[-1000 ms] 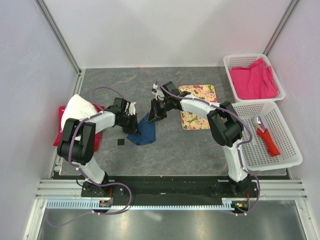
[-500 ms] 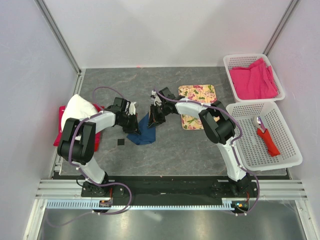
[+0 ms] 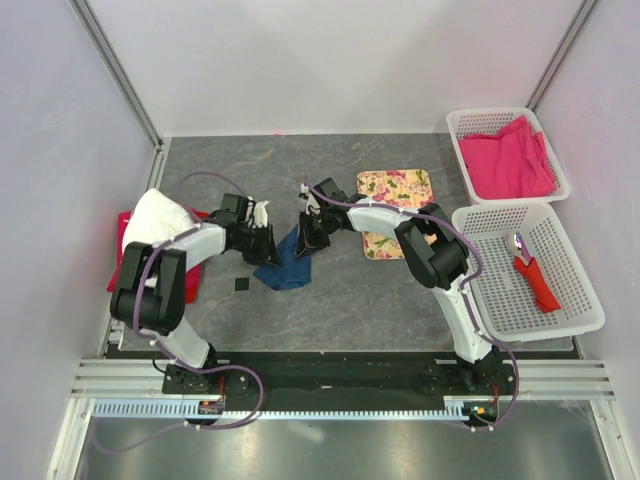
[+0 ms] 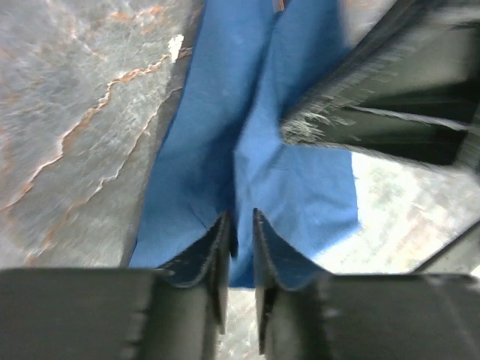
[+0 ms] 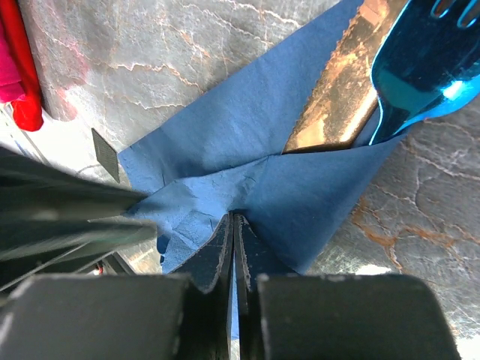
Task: Place the utensils on the paper napkin and roll it up
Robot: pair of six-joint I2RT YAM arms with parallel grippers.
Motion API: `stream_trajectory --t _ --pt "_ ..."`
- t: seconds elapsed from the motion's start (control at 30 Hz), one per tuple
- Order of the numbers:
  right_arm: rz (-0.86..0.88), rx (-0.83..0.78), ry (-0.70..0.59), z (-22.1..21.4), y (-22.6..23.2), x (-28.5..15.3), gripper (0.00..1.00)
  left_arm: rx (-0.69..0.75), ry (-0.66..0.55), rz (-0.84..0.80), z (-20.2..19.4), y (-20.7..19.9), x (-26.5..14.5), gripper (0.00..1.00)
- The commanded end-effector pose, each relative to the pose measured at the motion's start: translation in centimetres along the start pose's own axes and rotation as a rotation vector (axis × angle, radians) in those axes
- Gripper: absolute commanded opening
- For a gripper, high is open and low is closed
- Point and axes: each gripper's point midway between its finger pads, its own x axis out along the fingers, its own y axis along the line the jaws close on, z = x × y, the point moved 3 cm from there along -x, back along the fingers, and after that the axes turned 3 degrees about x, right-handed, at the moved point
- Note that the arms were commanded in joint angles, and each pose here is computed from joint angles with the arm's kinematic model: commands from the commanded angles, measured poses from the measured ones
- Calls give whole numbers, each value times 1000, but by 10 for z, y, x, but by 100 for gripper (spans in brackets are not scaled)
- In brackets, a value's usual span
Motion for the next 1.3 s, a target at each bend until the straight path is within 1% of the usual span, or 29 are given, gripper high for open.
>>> stream_trajectory --t 0.0,0.07,0.1,0.27,0.33,0.5,0.6,0.77,0.87,1.1,1.2,1.27 --pt "-161 15 33 -19 -42 15 5 167 -212 -143 32 -33 -44 32" --pt "-163 22 34 -20 -43 16 5 201 -234 -177 34 -46 -52 32" --pt "-163 27 38 -22 -43 16 5 202 -226 -185 33 -49 -51 31" --pt "-148 40 46 -22 -41 17 4 107 -106 -234 10 -64 -27 23" --pt "-147 42 44 -22 -41 16 5 59 -63 -244 3 -63 -16 20" --pt "-147 47 49 -24 -42 14 5 37 -33 -229 6 -58 3 16" --pt "-138 53 53 -25 -40 14 5 17 -11 -196 6 -49 14 15" --pt "-117 54 48 -21 -33 12 5 -32 63 -131 -5 -33 32 11" --pt "-91 56 44 -17 -25 8 7 -54 99 -104 -13 -26 38 10" --pt "-3 19 4 -4 11 -20 16 -64 121 -71 -19 -20 41 8" --pt "20 -2 -8 -3 21 -31 18 -55 124 -67 -19 -19 40 7" --pt "14 -3 -3 -5 19 -31 18 -47 125 -68 -20 -19 39 7"
